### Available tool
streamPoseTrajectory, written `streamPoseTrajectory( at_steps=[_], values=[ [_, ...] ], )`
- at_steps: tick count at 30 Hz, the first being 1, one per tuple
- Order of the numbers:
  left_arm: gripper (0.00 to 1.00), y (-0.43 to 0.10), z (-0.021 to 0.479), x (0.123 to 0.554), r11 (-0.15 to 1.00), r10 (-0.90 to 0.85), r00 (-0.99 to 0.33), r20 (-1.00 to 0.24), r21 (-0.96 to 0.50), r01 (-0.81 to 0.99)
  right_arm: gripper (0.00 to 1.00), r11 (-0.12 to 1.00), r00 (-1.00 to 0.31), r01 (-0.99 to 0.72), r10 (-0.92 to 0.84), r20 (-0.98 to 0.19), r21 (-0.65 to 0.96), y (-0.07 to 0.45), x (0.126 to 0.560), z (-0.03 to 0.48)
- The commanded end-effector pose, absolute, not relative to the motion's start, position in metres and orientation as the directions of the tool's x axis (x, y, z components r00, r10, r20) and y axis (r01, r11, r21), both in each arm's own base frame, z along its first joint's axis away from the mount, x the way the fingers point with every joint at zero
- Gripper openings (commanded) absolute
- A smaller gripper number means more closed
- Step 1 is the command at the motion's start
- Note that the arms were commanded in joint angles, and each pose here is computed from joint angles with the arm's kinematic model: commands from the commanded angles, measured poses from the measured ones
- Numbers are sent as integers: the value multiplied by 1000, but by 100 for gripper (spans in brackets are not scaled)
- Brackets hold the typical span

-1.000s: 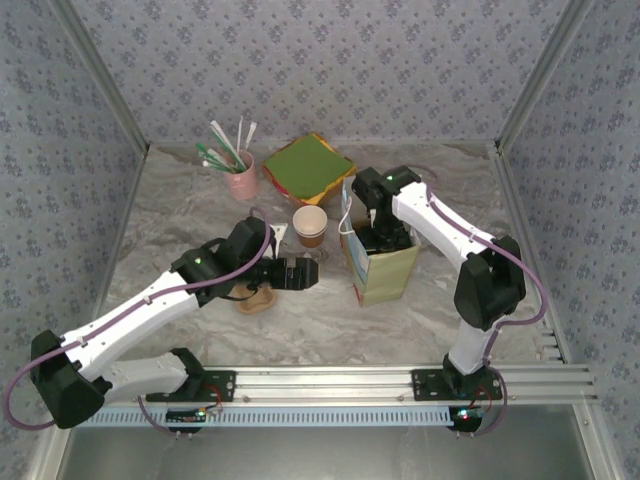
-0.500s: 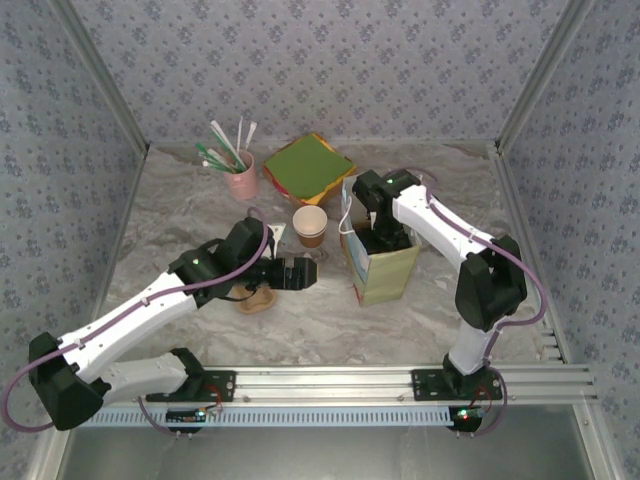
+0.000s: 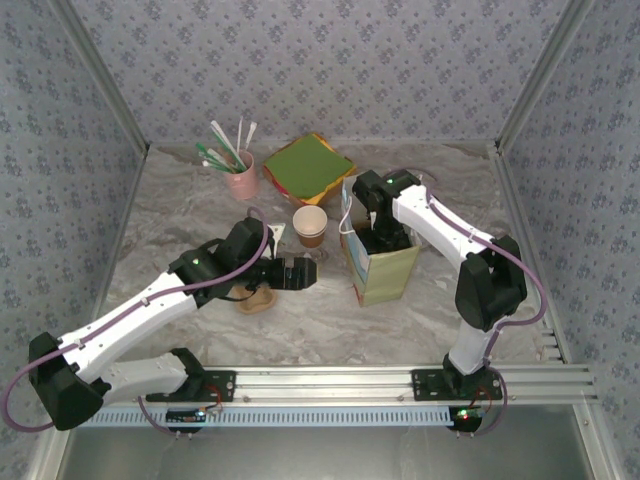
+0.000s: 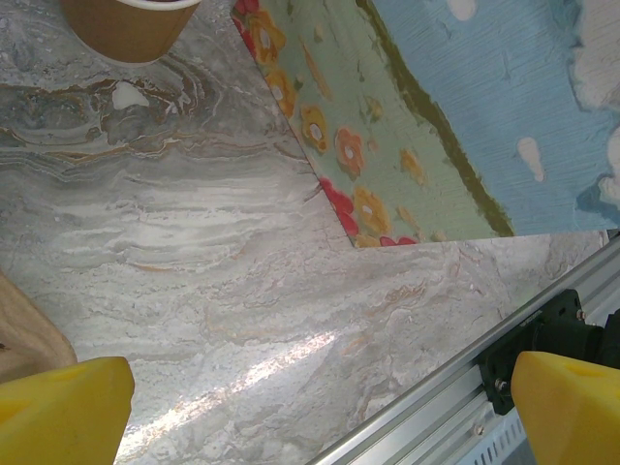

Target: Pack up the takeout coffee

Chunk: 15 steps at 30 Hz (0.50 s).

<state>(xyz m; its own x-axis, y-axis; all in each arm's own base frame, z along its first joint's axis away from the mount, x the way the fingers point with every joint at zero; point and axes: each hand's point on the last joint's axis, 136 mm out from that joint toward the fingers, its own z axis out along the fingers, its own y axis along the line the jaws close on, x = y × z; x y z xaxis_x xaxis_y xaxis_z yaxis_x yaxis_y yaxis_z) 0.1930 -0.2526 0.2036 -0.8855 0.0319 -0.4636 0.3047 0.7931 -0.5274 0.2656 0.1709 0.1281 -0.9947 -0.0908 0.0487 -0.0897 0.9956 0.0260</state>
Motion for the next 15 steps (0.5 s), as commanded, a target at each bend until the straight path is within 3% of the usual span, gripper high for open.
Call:
streamPoseTrajectory(
  at_steps=[1,15],
  values=[
    [100,-256,223,195,775,20,-868,-495,-541,327,67,997,-991,-80,-79,107,-2,166,260,112],
    [100,-257,223,195,774,21,-868,-496,-541,328,67,997,-991,-81,-80,109,-3,165,260,113]
  ],
)
